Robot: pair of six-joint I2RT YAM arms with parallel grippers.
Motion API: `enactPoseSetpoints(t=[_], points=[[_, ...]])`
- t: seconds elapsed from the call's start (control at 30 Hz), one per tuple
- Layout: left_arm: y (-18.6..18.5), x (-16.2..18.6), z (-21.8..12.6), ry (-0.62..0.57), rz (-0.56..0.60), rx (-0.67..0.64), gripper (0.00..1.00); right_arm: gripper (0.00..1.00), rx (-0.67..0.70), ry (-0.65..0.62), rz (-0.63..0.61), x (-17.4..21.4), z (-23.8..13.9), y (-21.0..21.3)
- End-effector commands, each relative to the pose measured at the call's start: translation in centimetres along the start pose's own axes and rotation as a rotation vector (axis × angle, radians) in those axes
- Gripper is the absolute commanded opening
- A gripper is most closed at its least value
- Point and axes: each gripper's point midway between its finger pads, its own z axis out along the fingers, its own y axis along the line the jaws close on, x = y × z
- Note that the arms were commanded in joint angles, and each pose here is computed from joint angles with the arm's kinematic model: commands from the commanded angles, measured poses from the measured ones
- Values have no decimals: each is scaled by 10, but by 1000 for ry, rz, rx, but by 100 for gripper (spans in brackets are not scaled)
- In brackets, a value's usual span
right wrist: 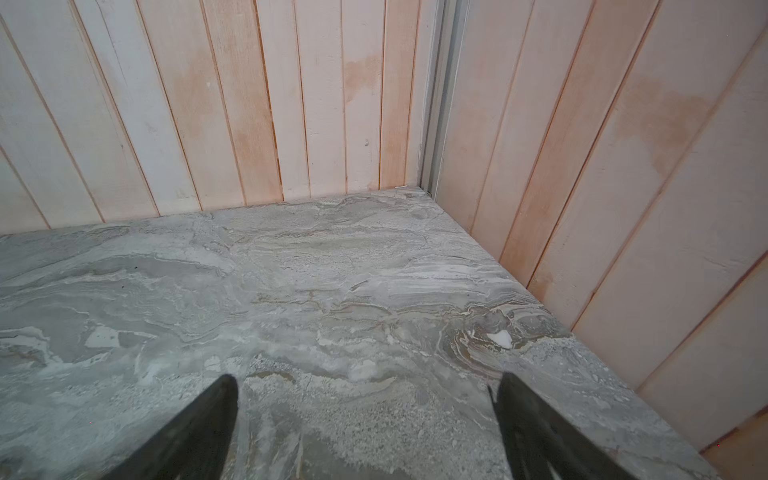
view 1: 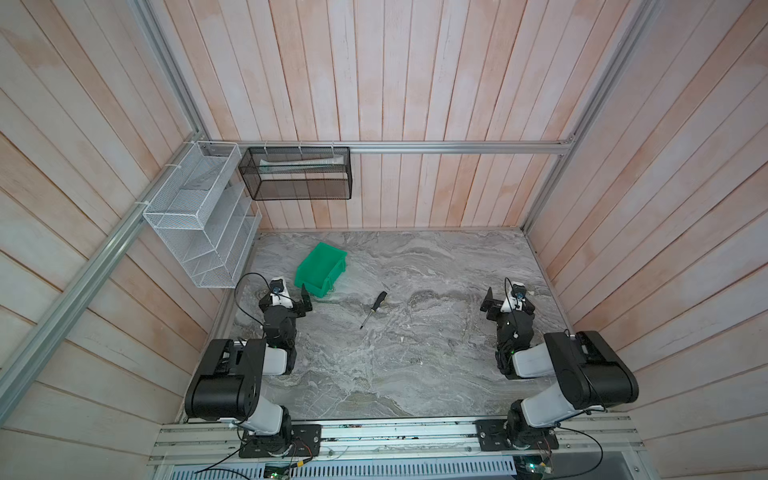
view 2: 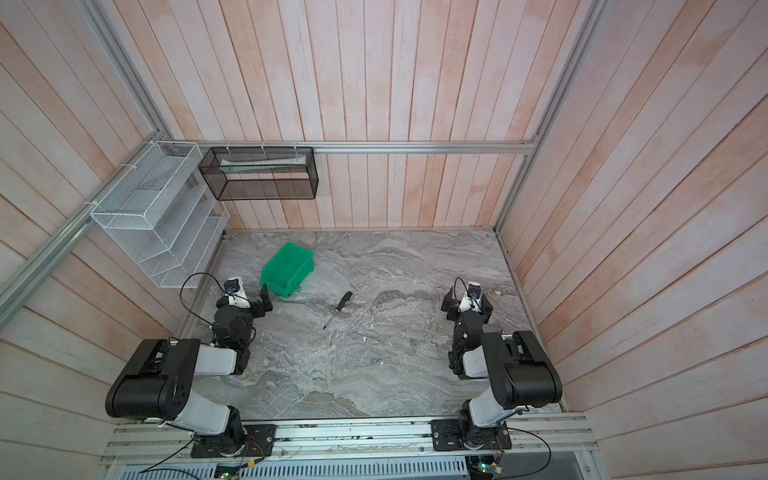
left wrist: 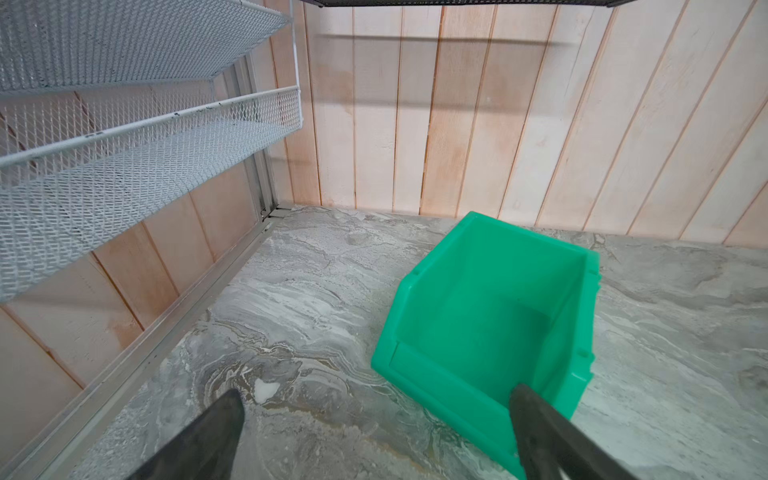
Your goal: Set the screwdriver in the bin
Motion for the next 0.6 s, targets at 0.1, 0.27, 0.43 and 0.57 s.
enactPoseSetpoints(t=[0.1, 0.27, 0.43, 0.57], points=[[-3, 3, 0, 11, -9, 18, 100, 98, 3, -18, 9, -6, 1, 1], [-2, 4, 1, 13, -10, 21, 100, 98, 1, -18, 12, -6, 1, 1], [-2, 4, 0, 14, -10, 22, 100, 98, 1, -18, 11, -6, 1, 0], [-2, 4, 1, 13, -10, 21, 100, 98, 1, -16, 13, -6, 2, 0]])
